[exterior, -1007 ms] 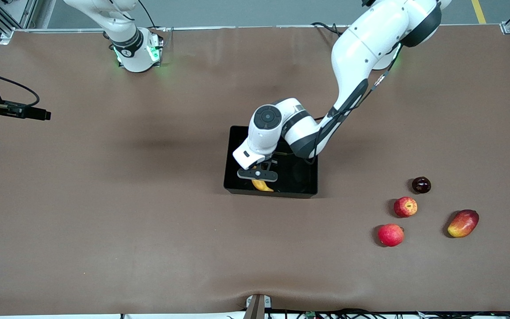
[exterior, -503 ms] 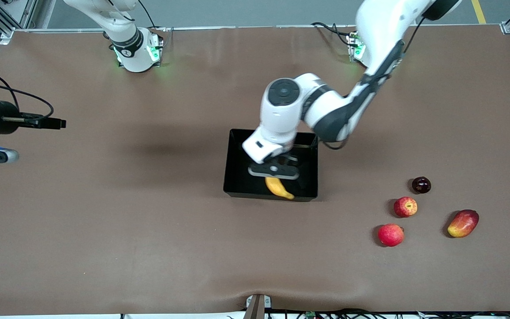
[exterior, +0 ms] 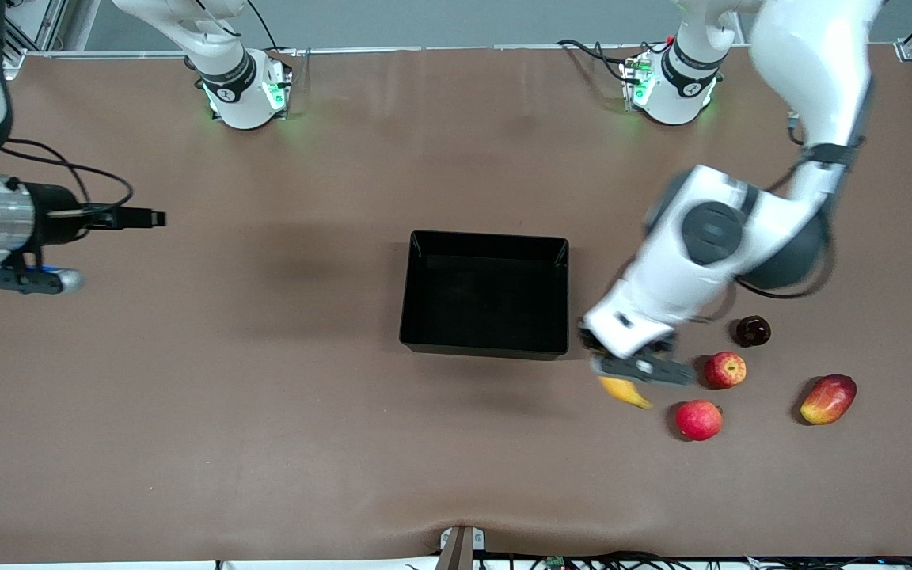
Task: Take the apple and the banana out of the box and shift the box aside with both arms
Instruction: 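Carry the banana out of the tray toward the other fruits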
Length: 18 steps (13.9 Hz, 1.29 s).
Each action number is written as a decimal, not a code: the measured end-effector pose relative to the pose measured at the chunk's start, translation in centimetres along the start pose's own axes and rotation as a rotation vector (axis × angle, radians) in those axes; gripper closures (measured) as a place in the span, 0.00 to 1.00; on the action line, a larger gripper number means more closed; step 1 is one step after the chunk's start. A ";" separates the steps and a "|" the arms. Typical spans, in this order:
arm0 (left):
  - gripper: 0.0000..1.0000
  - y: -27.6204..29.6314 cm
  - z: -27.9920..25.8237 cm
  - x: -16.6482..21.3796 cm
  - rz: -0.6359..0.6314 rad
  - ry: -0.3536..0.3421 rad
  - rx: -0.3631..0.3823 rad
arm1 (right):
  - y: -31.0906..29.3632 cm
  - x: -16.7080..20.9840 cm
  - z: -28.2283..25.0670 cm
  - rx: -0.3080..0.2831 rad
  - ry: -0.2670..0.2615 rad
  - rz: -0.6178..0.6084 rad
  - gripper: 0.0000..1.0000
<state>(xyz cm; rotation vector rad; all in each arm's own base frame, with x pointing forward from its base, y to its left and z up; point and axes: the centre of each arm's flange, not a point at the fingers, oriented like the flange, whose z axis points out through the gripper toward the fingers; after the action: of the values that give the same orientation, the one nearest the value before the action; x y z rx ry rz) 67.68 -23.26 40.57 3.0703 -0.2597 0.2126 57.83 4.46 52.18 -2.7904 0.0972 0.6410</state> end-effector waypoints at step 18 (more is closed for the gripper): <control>0.64 -29.1 14.7 -1.4 0.327 -0.024 0.008 | -18.3 10.0 23.5 0.025 -0.009 -0.179 0.00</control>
<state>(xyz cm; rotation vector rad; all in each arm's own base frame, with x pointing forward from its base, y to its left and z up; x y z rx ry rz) 73.20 4.72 24.66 3.0207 -0.7642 0.1893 59.33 28.61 32.13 -2.7319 -0.1443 0.6037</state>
